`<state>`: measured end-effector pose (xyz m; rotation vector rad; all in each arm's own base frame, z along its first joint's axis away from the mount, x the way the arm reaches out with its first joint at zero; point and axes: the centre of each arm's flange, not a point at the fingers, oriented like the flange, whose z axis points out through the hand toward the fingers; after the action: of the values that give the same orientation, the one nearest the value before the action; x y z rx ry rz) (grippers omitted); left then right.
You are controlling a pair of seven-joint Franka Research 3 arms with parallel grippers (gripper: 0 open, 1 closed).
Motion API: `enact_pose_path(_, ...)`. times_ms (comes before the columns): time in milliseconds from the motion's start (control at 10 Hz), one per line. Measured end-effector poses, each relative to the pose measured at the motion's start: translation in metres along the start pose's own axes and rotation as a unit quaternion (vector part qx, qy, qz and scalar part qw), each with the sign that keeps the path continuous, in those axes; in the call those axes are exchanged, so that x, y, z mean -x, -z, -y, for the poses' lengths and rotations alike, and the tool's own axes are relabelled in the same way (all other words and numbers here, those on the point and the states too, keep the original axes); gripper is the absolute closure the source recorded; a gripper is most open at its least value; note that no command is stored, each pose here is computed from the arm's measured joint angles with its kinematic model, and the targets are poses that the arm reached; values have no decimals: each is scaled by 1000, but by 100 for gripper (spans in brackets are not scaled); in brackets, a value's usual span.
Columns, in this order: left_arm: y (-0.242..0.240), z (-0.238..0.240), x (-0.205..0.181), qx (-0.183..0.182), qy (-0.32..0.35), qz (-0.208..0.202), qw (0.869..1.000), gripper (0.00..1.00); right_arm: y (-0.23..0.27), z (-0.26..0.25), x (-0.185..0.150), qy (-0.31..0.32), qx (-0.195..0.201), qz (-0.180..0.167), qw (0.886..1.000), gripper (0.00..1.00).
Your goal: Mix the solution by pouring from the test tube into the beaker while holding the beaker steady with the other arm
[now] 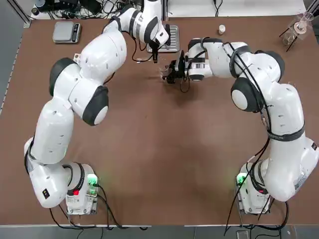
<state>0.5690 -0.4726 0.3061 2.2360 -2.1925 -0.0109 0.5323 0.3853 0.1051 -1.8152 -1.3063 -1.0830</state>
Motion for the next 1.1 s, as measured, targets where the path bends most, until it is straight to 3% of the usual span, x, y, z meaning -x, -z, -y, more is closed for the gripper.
enact_pose_path(1100,-7,-2,-19,-55,-36,62,996,78,0,0,0,0,1,0,1000,23)
